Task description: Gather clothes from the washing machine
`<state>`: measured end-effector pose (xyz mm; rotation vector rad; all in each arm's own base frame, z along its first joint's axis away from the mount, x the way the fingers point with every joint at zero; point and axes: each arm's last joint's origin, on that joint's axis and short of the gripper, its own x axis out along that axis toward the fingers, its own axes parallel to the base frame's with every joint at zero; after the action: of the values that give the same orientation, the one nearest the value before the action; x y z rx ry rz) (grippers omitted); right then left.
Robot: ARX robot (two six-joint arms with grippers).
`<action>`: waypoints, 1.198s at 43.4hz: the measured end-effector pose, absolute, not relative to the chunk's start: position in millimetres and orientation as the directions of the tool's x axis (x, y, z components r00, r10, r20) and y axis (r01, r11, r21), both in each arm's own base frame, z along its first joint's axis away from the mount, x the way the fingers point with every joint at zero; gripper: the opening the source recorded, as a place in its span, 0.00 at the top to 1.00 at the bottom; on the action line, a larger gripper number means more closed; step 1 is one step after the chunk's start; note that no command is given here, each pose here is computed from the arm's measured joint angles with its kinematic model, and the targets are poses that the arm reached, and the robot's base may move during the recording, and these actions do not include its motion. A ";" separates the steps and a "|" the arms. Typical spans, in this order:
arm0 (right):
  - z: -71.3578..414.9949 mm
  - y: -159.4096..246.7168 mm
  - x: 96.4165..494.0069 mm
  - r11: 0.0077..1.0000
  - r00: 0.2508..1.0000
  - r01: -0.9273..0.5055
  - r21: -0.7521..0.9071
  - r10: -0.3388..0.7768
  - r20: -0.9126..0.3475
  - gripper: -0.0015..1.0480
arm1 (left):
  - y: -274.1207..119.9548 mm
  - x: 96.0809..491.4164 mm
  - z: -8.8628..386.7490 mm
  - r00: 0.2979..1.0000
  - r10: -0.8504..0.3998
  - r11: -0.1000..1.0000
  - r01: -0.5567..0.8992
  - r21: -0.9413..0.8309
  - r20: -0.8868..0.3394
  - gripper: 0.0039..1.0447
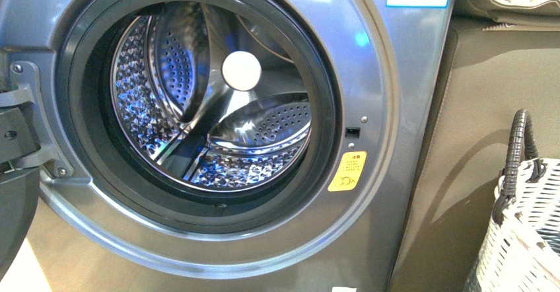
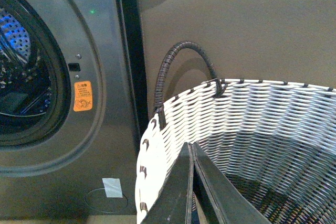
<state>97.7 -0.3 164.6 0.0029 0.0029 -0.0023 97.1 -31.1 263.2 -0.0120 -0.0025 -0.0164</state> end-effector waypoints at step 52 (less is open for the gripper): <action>164.6 -0.4 97.7 1.000 1.000 0.003 0.003 -0.003 -0.003 0.98 | -0.2 97.6 175.3 1.000 0.000 1.000 0.000 -0.006 -0.007 0.97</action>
<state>97.7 -0.4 164.6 0.0029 0.0029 -0.0027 97.6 -0.2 175.3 -0.0063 0.0071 -0.0004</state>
